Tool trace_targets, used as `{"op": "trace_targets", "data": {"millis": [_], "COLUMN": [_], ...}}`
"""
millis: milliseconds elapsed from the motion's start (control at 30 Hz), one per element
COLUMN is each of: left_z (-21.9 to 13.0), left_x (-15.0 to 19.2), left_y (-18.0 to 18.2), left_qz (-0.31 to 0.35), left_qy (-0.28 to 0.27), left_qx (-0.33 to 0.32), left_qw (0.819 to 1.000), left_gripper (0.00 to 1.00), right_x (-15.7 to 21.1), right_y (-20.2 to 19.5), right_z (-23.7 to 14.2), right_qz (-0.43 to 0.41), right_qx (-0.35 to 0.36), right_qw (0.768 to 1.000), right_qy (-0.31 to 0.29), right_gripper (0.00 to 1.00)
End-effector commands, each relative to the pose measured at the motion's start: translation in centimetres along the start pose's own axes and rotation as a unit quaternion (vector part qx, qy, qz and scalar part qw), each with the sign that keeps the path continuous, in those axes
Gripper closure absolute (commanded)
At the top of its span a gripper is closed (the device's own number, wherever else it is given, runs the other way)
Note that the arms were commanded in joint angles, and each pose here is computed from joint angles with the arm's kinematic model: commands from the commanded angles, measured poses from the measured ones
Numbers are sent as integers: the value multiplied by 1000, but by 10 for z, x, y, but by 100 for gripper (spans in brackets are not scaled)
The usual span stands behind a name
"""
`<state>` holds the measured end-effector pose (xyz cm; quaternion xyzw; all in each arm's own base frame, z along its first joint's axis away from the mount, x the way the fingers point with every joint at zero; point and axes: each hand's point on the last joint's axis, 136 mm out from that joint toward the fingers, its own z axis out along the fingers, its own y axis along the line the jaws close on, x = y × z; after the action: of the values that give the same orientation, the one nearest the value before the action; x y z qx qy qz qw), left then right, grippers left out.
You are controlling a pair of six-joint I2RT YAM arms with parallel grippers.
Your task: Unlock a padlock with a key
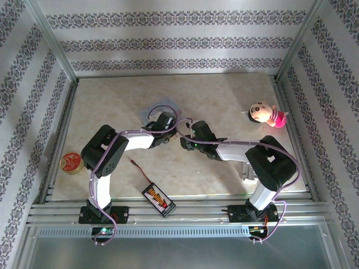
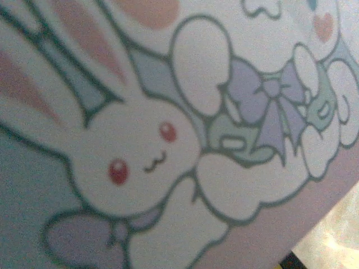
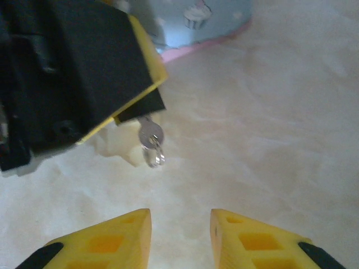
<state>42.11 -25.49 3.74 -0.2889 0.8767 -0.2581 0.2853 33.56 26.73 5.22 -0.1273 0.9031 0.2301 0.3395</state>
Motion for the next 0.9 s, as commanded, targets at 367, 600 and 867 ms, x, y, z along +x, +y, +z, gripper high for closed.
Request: {"op": "trace_targets", "data": {"millis": [367, 600, 867], "left_z": [-20, -23, -25], "left_x": [19, 18, 15], "left_y": [-3, -6, -6], "left_qz": [-78, -81, -83], "left_qy": [92, 102, 110], "left_qx": [11, 11, 11], "left_qw": [993, 991, 990], "left_gripper": [100, 100, 100], "right_x": [0, 7, 5], "right_y": [18, 30, 32], "right_z": [5, 9, 10], "right_qz": [-68, -91, -110], "right_qx": [-42, -67, -67], "right_qw": [996, 993, 992], "right_qy": [-26, -13, -9], "right_gripper": [67, 67, 65]}}
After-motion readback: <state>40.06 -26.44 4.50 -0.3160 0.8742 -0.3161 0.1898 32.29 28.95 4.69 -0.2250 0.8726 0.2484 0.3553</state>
